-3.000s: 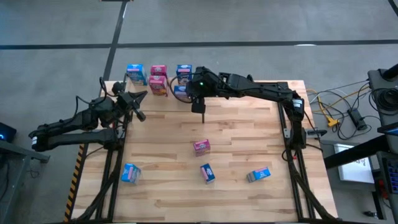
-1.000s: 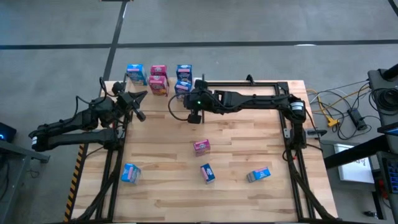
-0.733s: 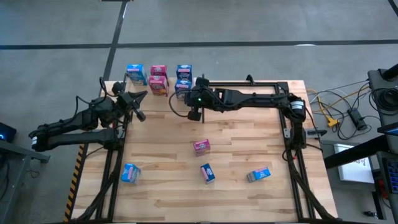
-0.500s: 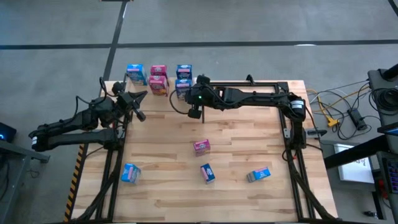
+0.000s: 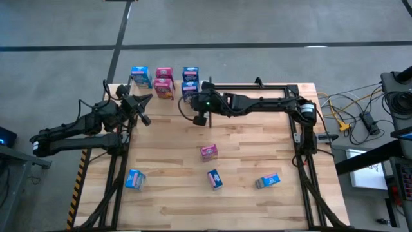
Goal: Stack cereal on shelf
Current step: Put the top blue cereal box on the shelf
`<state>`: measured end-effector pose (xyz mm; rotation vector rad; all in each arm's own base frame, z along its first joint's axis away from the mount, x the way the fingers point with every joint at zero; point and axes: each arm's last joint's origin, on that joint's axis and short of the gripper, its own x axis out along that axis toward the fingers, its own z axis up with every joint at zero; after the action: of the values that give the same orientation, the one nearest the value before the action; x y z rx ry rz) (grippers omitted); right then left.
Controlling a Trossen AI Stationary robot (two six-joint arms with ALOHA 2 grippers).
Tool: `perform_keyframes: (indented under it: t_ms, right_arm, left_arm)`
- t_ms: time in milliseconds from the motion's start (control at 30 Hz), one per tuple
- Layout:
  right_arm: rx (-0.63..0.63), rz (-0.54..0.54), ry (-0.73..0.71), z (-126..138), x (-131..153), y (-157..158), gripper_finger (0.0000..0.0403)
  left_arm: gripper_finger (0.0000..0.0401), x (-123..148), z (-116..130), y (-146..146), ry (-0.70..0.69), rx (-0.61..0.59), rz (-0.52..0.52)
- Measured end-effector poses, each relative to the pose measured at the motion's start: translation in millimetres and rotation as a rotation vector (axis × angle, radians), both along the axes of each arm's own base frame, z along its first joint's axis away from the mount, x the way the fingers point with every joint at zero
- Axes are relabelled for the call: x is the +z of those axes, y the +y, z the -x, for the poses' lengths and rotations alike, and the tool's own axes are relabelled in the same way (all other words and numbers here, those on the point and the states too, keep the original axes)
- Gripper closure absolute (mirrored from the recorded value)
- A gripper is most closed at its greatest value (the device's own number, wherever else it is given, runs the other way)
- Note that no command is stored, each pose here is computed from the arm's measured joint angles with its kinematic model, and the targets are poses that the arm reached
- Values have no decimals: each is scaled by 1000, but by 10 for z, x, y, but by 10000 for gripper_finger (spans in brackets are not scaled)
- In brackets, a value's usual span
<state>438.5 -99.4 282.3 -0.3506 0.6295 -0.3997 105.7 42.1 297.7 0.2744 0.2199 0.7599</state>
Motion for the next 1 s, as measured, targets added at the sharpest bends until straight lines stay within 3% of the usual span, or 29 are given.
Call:
perform_keyframes:
  t_ms: [467, 1000]
  right_arm:
    - [5, 36, -121, -48, 21, -12, 390]
    - [-39, 29, -156, -27, 44, -136, 390]
  left_arm:
    - [401, 0, 0, 0, 0, 0, 0]
    - [401, -1, 0, 0, 1, 0, 0]
